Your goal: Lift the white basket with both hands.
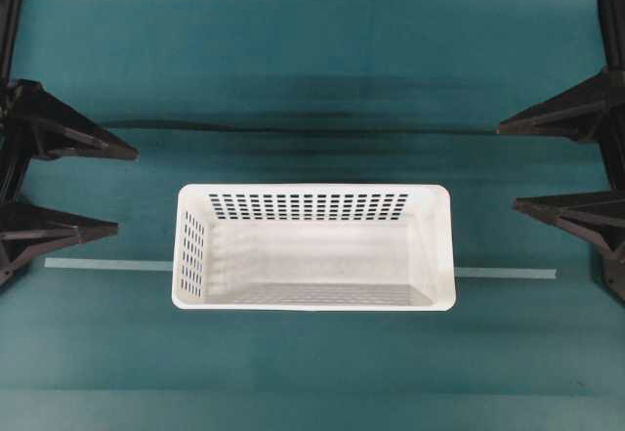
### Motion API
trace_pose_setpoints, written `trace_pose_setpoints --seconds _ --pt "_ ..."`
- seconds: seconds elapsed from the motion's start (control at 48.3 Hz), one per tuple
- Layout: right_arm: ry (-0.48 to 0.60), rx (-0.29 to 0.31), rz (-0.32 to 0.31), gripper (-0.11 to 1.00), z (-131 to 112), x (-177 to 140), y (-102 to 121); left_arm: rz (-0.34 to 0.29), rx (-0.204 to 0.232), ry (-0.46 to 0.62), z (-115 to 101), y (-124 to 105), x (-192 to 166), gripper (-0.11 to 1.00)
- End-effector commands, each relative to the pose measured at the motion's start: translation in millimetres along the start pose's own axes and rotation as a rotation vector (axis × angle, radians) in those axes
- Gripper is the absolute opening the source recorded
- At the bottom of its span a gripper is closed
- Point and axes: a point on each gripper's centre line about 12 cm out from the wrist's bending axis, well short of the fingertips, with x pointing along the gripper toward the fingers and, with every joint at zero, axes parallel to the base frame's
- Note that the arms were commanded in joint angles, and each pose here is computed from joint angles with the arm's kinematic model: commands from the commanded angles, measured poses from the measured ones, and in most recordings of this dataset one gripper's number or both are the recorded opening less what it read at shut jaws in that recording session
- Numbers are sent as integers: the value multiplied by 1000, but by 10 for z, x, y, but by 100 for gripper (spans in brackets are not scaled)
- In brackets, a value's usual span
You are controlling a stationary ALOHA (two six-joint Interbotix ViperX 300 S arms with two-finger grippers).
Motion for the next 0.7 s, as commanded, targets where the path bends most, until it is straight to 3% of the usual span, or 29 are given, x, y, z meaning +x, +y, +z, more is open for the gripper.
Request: trace_pose_setpoints --seconds 0.0,0.477,0.684 --pt "-6 -3 2 95 18 7 4 -4 0 -19 56 -13 4 91" --pt "43 2 -10 95 -150 -59 -29 -3 2 -6 10 -6 15 91" --pt "94 9 -50 95 -220 -177 -96 1 2 12 -59 9 15 91"
